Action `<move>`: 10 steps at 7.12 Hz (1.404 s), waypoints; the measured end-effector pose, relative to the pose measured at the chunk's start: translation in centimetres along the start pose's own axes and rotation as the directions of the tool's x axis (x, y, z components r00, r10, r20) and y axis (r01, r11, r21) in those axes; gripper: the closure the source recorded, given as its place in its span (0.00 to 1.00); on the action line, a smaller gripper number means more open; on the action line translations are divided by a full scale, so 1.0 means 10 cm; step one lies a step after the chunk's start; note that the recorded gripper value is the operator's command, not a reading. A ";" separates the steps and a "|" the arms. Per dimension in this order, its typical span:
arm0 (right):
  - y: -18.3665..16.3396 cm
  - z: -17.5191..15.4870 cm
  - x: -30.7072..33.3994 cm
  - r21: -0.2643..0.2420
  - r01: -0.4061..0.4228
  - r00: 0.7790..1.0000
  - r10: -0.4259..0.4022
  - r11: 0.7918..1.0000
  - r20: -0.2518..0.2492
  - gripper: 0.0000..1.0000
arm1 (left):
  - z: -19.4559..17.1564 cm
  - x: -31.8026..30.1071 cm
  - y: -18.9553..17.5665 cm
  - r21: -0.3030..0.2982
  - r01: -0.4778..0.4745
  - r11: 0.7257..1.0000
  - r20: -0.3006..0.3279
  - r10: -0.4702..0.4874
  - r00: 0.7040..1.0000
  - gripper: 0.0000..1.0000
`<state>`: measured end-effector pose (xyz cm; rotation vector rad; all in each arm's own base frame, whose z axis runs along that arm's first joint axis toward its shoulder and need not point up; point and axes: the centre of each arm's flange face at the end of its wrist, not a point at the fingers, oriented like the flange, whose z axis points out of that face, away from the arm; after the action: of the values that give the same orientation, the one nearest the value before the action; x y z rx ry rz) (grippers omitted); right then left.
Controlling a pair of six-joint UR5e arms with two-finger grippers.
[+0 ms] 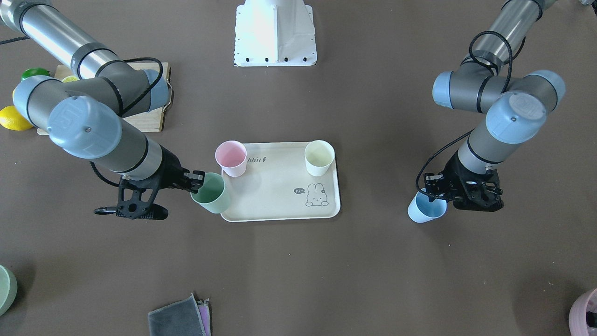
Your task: Place all cups on tray
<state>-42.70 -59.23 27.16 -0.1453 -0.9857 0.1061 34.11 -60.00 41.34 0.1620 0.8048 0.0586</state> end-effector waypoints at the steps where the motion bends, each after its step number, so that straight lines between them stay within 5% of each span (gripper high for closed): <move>1: 0.11 0.12 -0.12 -0.004 0.005 1.000 -0.005 1.000 -0.006 1.00 | -0.04 0.08 -0.04 0.006 -0.005 1.000 -0.008 0.005 1.000 1.00; 2: 0.19 0.21 -0.19 -0.005 0.011 1.000 -0.011 1.000 -0.014 1.00 | -0.16 0.29 -0.12 0.006 0.001 1.000 -0.033 0.000 0.999 1.00; 3: 0.24 0.29 -0.22 0.001 0.017 1.000 -0.017 1.000 -0.024 0.71 | -0.36 0.64 -0.21 -0.005 0.028 1.000 -0.074 -0.028 0.997 1.00; 4: 0.27 0.33 -0.24 0.007 0.023 0.999 -0.023 1.000 -0.031 0.01 | -0.48 1.05 -0.22 -0.020 0.048 0.999 -0.105 -0.050 0.993 1.00; 6: 0.29 0.33 -0.31 0.014 0.034 0.999 -0.034 0.999 -0.030 0.00 | -0.43 1.83 -0.12 -0.028 0.053 0.998 -0.122 -0.056 0.991 1.00; 7: 0.27 0.31 -0.30 0.018 0.039 0.999 -0.038 0.999 -0.030 0.00 | -0.36 2.15 -0.06 -0.035 0.059 0.998 -0.125 -0.063 0.990 0.84; 8: 0.22 0.25 -0.27 0.025 0.038 0.999 -0.038 0.999 -0.027 0.00 | -0.29 2.37 -0.01 -0.040 0.068 0.997 -0.124 -0.073 0.990 0.03; 10: 0.12 0.08 -0.15 0.041 0.028 0.999 -0.027 0.999 -0.019 0.00 | -0.21 2.50 0.01 -0.032 0.074 0.997 -0.111 -0.078 0.991 0.02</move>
<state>-44.25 -58.20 26.19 -0.0951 -0.9661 0.0997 49.90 -56.77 22.16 0.1018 0.9210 0.0072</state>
